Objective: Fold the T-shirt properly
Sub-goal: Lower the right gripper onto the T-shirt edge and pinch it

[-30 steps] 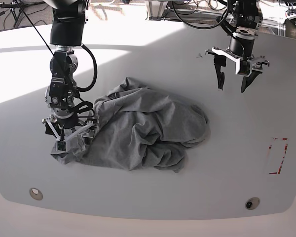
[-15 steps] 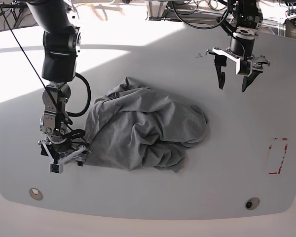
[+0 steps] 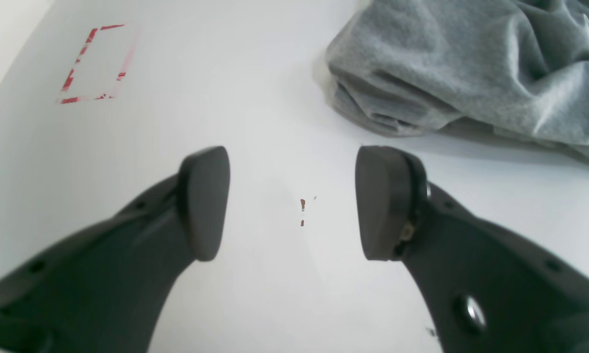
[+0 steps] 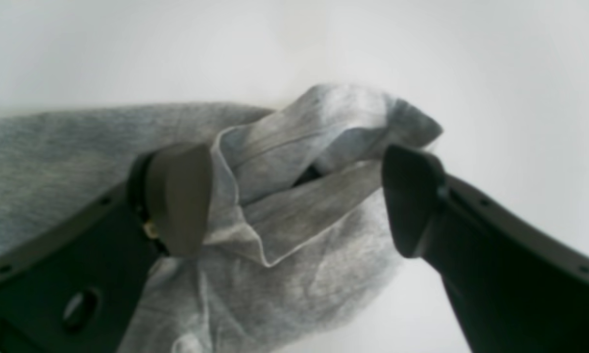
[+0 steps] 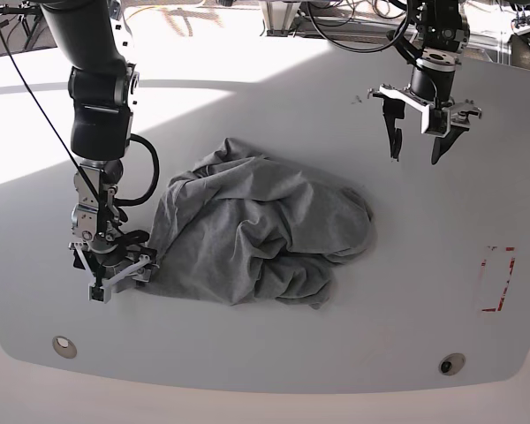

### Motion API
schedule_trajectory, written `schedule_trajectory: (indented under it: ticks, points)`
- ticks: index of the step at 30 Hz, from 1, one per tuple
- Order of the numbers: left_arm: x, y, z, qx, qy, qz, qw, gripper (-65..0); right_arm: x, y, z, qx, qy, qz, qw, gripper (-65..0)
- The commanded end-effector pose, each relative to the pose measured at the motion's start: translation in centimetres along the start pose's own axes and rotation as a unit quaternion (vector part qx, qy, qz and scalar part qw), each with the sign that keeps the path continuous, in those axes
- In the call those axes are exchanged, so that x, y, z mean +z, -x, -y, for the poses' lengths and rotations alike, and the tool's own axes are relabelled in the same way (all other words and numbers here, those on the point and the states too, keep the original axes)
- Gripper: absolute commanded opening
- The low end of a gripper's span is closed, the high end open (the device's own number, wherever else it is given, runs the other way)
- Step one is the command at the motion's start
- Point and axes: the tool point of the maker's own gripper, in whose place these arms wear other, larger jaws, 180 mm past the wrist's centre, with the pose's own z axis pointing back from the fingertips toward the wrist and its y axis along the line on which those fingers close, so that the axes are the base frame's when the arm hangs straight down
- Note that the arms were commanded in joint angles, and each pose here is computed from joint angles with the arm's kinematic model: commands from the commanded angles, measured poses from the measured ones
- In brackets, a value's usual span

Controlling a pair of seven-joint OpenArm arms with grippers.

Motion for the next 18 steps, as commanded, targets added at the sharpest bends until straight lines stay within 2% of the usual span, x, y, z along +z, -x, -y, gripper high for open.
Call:
schedule_trajectory:
  ticks: [1, 7, 12, 14, 15, 16, 18]
  points:
    - [0.0, -0.8, -0.2, -0.002, -0.002, 0.018, 1.0, -26.7, -0.1, -2.6, -1.1, -0.006, -0.01, 0.033, 0.9994, -13.8]
    - [-0.5, -0.9, -0.3, -0.001, -0.004, 0.02, 1.0, -26.7, -0.6, -0.9, -1.6, -0.015, -0.014, 0.016, 0.9997, -14.0]
    - [-0.9, 0.1, -0.4, 0.0, -0.004, -0.018, 1.0, -26.7, -0.9, -0.2, -1.6, -0.018, -0.014, 0.02, 0.9995, -14.4]
    - [-1.6, -0.3, -0.6, -0.001, -0.007, -0.019, 1.0, -26.7, -1.0, 0.0, -1.6, -0.019, -0.014, 0.021, 0.9995, -18.2]
    - [-1.9, -0.3, -0.7, 0.0, -0.008, -0.023, 1.0, -26.7, -1.0, 0.1, -1.6, -0.019, -0.015, 0.021, 0.9995, -22.2]
    - [-2.1, -0.3, -0.7, 0.0, -0.009, -0.026, 1.0, -26.7, -1.0, 0.1, -1.6, -0.019, -0.015, 0.021, 0.9995, -26.3]
    - [-2.6, -0.4, -0.9, 0.0, -0.011, -0.033, 0.999, -26.7, -0.9, 0.3, -1.6, -0.018, -0.015, 0.019, 0.9995, -39.0]
